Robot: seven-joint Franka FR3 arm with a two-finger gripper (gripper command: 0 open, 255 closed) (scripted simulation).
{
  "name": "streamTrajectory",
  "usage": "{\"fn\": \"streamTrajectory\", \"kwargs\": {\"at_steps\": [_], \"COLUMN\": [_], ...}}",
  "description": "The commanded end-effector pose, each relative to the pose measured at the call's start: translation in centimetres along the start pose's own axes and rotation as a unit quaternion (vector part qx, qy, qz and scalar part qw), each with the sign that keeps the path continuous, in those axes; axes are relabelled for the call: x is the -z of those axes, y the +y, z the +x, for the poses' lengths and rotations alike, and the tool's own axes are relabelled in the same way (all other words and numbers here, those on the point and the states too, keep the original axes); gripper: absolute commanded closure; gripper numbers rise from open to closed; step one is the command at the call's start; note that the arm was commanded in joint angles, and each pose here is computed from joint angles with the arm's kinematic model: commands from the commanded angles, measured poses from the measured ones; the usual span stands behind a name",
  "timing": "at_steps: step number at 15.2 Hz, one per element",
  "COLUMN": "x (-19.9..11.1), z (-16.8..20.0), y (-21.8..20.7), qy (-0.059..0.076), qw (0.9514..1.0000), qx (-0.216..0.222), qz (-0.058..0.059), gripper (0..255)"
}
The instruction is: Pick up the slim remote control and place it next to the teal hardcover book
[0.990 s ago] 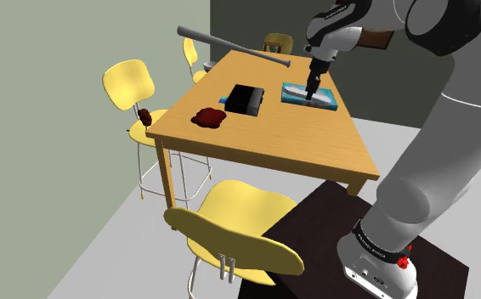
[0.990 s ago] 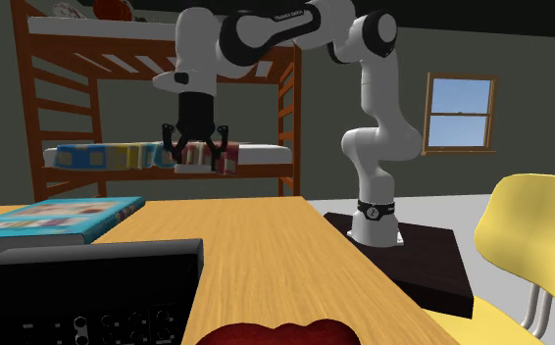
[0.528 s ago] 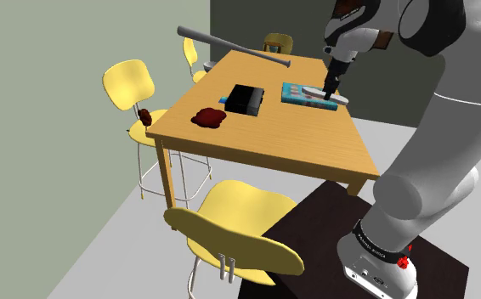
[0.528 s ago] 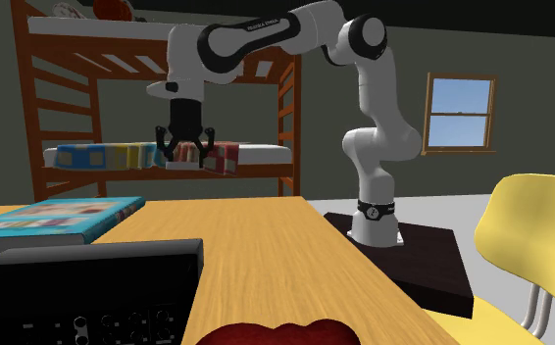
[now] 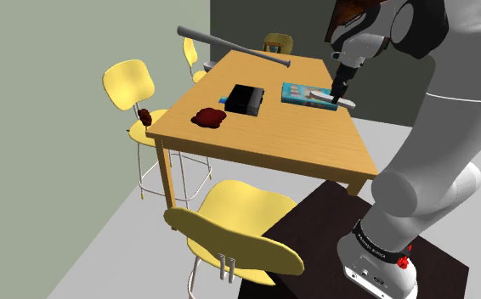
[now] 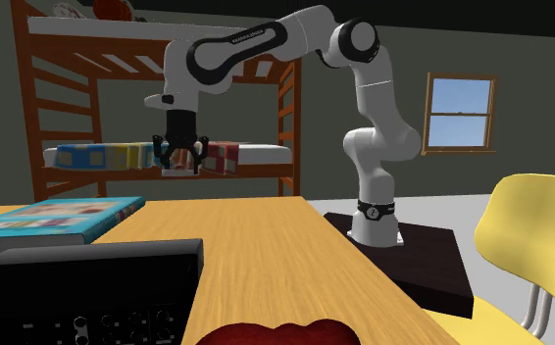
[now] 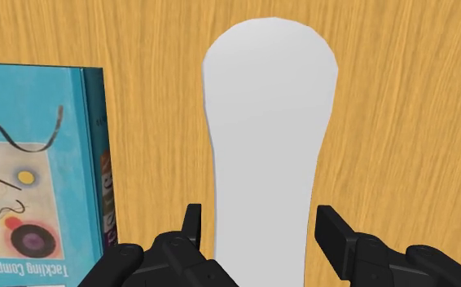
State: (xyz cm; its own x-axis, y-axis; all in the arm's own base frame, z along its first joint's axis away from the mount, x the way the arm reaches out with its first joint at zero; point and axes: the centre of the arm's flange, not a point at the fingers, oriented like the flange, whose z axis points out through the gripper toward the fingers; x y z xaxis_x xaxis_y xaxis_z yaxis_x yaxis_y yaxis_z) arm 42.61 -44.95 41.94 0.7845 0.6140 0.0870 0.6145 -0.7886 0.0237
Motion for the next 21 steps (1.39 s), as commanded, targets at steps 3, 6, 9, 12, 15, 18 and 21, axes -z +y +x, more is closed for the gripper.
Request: {"fn": "streamTrajectory", "kwargs": {"at_steps": [3,6,9,12,15,18,21], "x": [-2.0,-3.6,-5.2,-6.8,-7.6,-7.6,-7.6], "z": [-0.3,-0.4,-0.6,-0.7,-0.8,-0.8,-0.8], "y": [-0.1,-0.1,-0.1,-0.2,-0.2,-0.2,-0.2], "qy": [0.0,0.0,0.0,0.0,0.0,0.0,0.0], "qw": [1.0,1.0,1.0,1.0,1.0,1.0,1.0], "qx": [0.0,0.0,0.0,0.0,0.0,0.0,0.0], "qz": [0.0,0.0,0.0,0.0,0.0,0.0,0.0], "gripper": [255,255,255,255,255,255,255]}}
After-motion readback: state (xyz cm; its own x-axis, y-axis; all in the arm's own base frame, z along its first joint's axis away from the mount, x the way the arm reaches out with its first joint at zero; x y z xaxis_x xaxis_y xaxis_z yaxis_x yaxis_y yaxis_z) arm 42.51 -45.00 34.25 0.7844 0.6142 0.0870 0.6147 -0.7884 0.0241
